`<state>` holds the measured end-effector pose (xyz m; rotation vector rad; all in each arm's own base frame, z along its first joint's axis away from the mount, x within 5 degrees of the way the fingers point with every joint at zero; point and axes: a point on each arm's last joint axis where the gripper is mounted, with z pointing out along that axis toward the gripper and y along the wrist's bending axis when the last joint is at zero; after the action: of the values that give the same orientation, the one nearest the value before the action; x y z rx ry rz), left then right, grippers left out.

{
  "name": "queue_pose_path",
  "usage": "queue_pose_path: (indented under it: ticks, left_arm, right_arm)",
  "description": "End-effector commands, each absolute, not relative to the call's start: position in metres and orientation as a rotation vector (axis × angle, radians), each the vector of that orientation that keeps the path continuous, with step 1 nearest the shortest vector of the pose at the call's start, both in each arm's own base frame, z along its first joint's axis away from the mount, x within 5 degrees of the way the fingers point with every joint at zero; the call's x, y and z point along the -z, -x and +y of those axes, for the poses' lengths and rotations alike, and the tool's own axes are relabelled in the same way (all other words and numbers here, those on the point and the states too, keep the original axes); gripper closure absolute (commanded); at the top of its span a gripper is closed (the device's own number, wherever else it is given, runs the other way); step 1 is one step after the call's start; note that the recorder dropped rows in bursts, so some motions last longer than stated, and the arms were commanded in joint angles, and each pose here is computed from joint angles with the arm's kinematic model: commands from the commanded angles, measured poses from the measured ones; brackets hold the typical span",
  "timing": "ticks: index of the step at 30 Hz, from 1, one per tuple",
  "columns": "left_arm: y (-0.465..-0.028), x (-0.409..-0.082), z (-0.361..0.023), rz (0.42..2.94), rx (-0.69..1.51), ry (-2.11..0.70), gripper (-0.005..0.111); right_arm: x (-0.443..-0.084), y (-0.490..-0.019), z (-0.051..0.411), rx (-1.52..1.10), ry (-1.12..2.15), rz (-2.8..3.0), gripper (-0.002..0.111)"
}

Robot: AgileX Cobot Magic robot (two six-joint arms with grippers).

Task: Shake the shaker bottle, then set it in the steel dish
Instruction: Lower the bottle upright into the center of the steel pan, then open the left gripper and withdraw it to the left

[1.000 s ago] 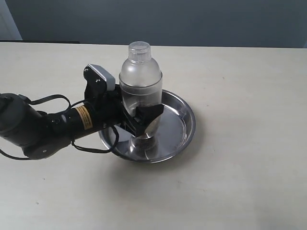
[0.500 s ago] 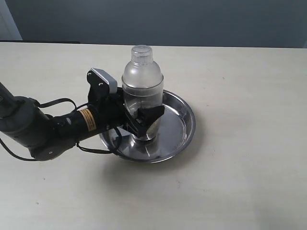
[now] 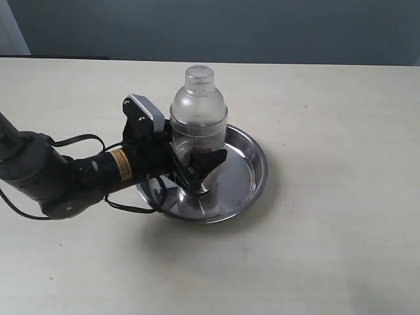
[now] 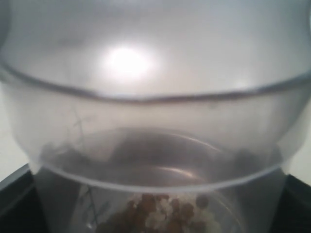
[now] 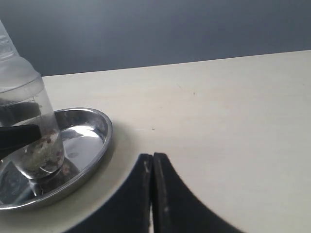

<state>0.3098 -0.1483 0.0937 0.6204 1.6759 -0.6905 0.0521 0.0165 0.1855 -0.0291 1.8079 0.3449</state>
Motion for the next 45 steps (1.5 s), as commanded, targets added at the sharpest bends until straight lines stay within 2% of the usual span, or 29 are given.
queue_pose_path:
  ticks: [1,4,10,14,16,33,45]
  left_arm:
    - [-0.31,-0.086,-0.147,1.758,0.655,-0.639,0.035]
    - [-0.312,-0.096,-0.148,1.654,0.687,-0.593,0.035]
    - [-0.31,-0.096,-0.147,1.656,0.696,-0.578,0.035]
    - [-0.309,-0.096,-0.148,1.669,0.729,-0.557,0.015]
    - [-0.309,-0.096,-0.148,1.669,0.729,-0.557,0.01]
    - [-0.31,-0.096,-0.137,1.667,0.764,-0.616,0.01]
    - [-0.307,-0.116,-0.116,1.646,0.87,-0.708,0.01]
  right_arm:
    - [-0.186,-0.052,0.016,-0.345,0.028,1.796,0.109]
    - [-0.186,-0.052,0.016,-0.345,0.028,1.796,0.109]
    - [-0.186,-0.052,0.016,-0.345,0.028,1.796,0.109]
    - [-0.186,-0.052,0.016,-0.345,0.028,1.796,0.109]
    - [-0.186,-0.052,0.016,-0.345,0.028,1.796,0.109]
    - [-0.186,-0.052,0.016,-0.345,0.028,1.796,0.109]
    - [-0.186,-0.052,0.016,-0.345,0.028,1.796,0.109]
